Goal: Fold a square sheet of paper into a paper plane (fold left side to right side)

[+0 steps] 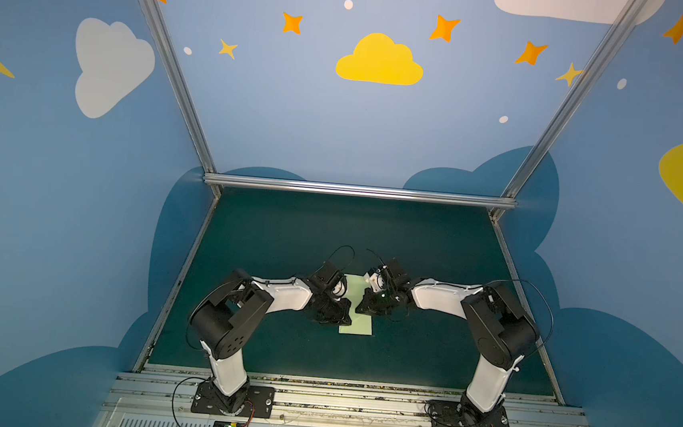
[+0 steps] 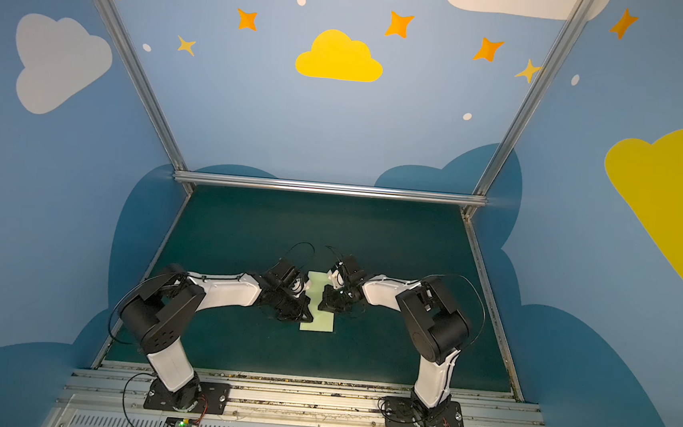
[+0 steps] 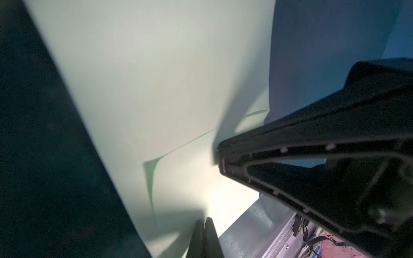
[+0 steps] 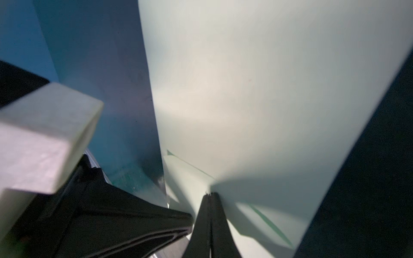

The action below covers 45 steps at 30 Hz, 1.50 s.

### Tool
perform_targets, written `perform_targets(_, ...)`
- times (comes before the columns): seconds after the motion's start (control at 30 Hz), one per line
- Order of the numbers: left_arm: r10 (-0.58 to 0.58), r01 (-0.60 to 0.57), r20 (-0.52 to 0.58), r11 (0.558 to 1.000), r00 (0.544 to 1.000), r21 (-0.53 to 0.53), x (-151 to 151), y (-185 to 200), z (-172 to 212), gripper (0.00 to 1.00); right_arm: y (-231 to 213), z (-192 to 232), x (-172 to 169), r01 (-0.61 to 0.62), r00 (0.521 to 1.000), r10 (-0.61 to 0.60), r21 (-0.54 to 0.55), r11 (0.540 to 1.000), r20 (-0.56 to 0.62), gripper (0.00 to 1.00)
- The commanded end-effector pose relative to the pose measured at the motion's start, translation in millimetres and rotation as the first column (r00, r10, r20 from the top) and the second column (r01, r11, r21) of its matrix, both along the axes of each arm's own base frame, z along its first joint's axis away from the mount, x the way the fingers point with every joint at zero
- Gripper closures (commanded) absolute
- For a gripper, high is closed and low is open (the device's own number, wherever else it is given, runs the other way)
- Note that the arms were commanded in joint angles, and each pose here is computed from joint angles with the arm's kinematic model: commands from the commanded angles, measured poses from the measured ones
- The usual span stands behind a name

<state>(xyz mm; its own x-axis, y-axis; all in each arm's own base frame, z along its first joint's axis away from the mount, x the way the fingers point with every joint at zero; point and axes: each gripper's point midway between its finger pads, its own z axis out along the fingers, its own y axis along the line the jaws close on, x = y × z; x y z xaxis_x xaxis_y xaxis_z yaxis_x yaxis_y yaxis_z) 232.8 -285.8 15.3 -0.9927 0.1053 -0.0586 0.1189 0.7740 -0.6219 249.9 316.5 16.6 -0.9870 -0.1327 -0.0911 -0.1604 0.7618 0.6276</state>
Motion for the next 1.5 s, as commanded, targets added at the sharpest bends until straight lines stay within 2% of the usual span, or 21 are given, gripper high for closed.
perform_targets(0.0, 0.015, -0.014, -0.022, 0.998, 1.0, 0.055, -11.1, 13.7, -12.9, 0.97, -18.5, -29.9, -12.8, 0.011, 0.999, -0.015, -0.099, 0.995, -0.044, 1.0)
perform_targets(0.4, 0.068, -0.066, -0.021, 0.994, 0.997, 0.086, -40.9, 44.9, -9.4, 0.97, -19.5, -28.7, -10.6, 0.017, 0.999, -0.021, -0.089, 0.996, -0.044, 1.0)
perform_targets(0.57, 0.103, -0.105, 0.032, 0.992, 0.994, 0.072, -36.5, 50.2, 13.0, 0.96, -12.3, -14.6, -2.9, 0.013, 0.999, -0.014, -0.041, 0.999, -0.031, 1.0)
perform_targets(0.7, 0.123, -0.13, 0.103, 0.99, 0.987, 0.059, -16.5, 46.1, 36.2, 0.76, 2.0, 21.5, 9.2, -0.017, 1.0, 0.017, 0.032, 0.999, 0.021, 0.99)
perform_targets(0.77, 0.128, -0.136, 0.126, 0.989, 0.984, 0.057, -4.5, 43.7, 44.5, 0.56, 4.0, 41.0, 13.7, -0.025, 0.998, 0.022, 0.041, 0.999, 0.054, 0.87)
perform_targets(0.8, 0.125, -0.134, 0.136, 0.989, 0.983, 0.055, 1.2, 41.8, 48.0, 0.5, 3.0, 50.2, 15.7, -0.024, 0.997, 0.021, 0.042, 0.999, 0.071, 0.8)
perform_targets(0.9, 0.121, -0.133, 0.159, 0.989, 0.98, 0.065, 16.9, 38.9, 51.2, 0.37, -4.8, 68.3, 17.2, -0.012, 0.995, 0.008, 0.035, 0.999, 0.102, 0.66)
perform_targets(0.97, 0.12, -0.134, 0.162, 0.988, 0.979, 0.072, 26.5, 38.6, 51.0, 0.34, -14.2, 73.6, 16.0, 0.007, 0.993, -0.01, 0.018, 1.0, 0.119, 0.6)
perform_targets(1.07, 0.118, -0.133, 0.165, 0.988, 0.979, 0.079, 40.2, 37.4, 49.9, 0.3, -28.6, 76.3, 12.2, 0.036, 0.99, -0.037, 0.013, 0.999, 0.133, 0.55)
perform_targets(1.23, 0.101, -0.119, 0.164, 0.987, 0.981, 0.106, 55.3, 38.4, 45.5, 0.27, -52.1, 71.9, 2.8, 0.111, 0.984, -0.113, 0.02, 0.994, 0.137, 0.52)
perform_targets(1.47, 0.077, -0.089, 0.119, 0.991, 0.99, 0.097, 53.6, 33.9, 33.8, 0.26, -72.5, 61.7, -15.2, 0.186, 0.978, -0.191, 0.068, 0.98, 0.086, 0.51)
